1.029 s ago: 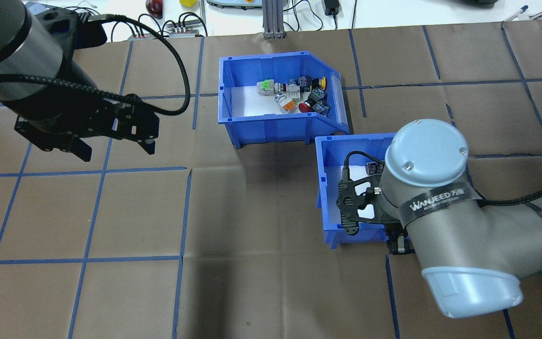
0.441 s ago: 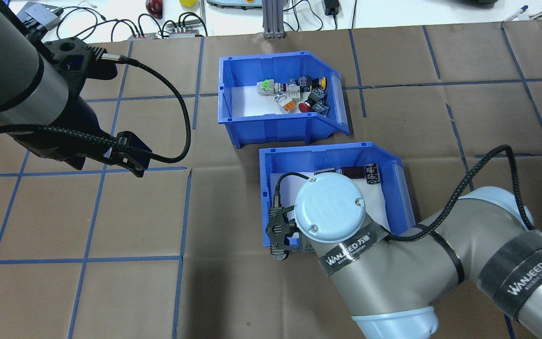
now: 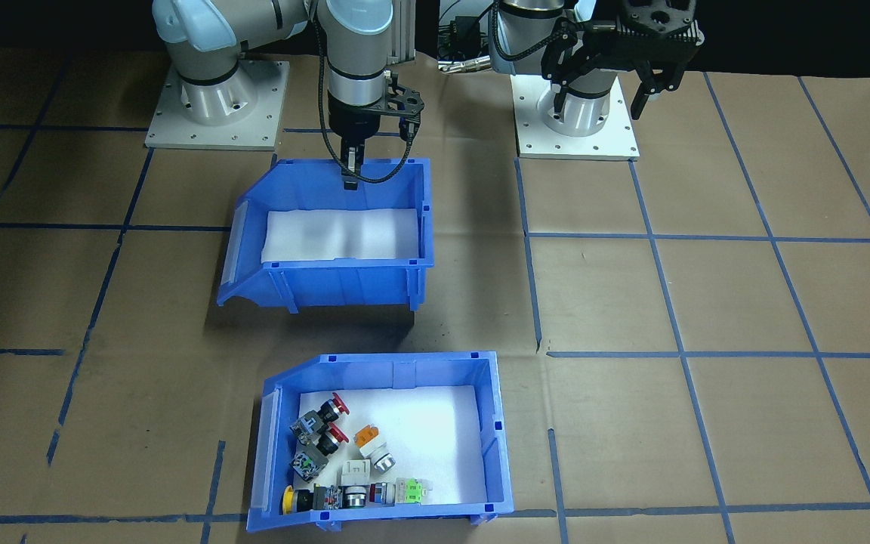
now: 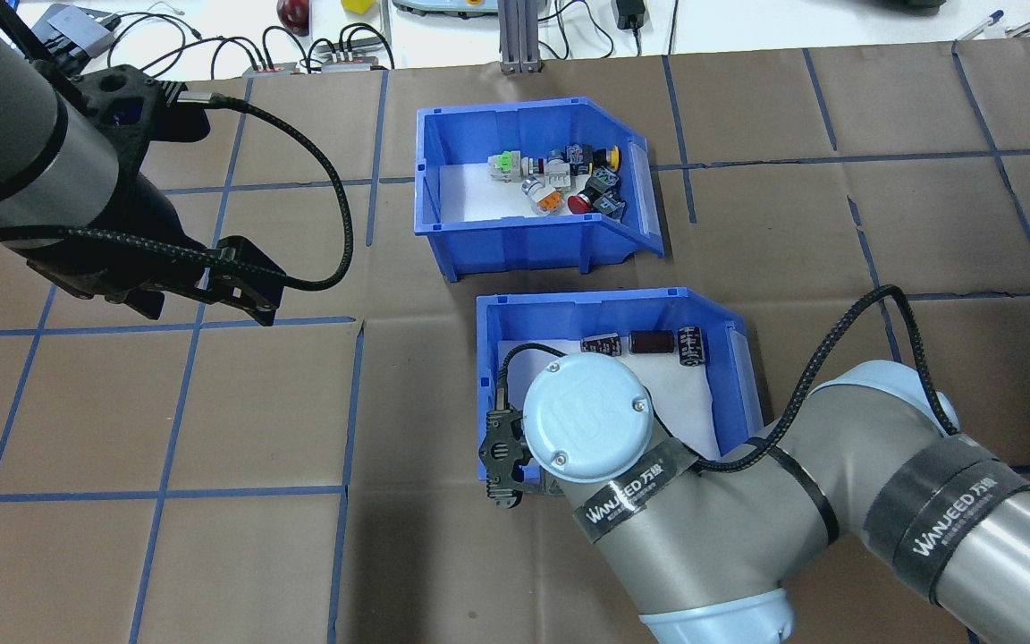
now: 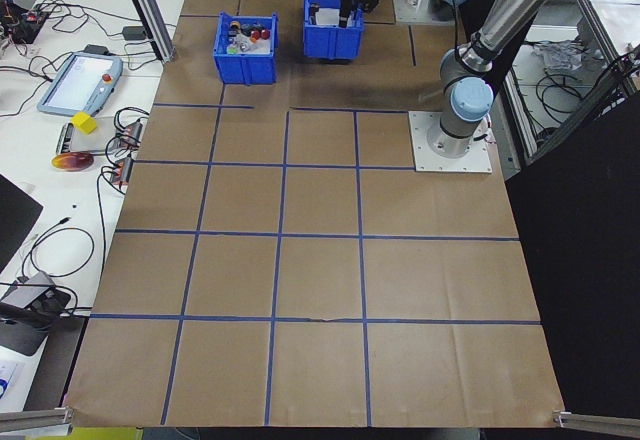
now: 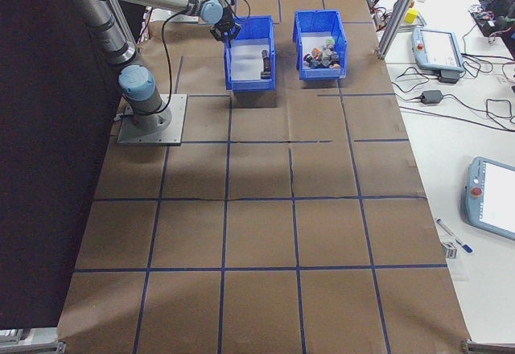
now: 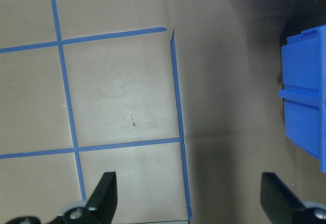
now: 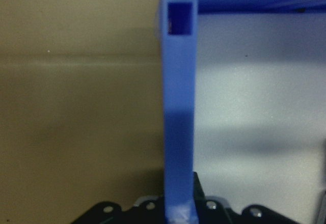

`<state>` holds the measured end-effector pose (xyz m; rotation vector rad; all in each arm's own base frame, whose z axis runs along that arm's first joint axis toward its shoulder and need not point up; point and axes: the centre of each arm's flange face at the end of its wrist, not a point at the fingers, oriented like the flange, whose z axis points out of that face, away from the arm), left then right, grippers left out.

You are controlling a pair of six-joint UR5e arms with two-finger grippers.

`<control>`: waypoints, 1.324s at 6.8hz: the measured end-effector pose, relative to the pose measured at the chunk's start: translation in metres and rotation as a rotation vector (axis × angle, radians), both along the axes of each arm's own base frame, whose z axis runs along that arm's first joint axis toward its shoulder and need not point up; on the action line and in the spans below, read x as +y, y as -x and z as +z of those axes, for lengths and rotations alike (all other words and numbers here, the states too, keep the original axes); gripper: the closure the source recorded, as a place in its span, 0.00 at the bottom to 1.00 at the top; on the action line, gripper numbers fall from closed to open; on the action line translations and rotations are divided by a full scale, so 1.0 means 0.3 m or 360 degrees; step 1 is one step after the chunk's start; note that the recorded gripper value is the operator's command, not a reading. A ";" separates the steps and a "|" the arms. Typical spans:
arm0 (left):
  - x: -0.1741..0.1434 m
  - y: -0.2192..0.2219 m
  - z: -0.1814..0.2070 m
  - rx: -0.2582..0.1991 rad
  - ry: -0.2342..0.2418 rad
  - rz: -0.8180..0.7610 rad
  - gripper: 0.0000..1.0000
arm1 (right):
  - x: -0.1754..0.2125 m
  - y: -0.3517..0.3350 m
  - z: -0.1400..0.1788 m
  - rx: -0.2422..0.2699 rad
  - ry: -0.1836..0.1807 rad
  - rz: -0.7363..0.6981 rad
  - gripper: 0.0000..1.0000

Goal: Place button box in front

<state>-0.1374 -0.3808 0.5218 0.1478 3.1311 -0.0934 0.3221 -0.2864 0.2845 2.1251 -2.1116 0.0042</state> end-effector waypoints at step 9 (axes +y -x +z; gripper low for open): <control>-0.002 -0.003 0.004 -0.0004 0.0023 -0.0006 0.01 | -0.073 0.077 0.193 0.0004 0.0030 -0.0148 0.00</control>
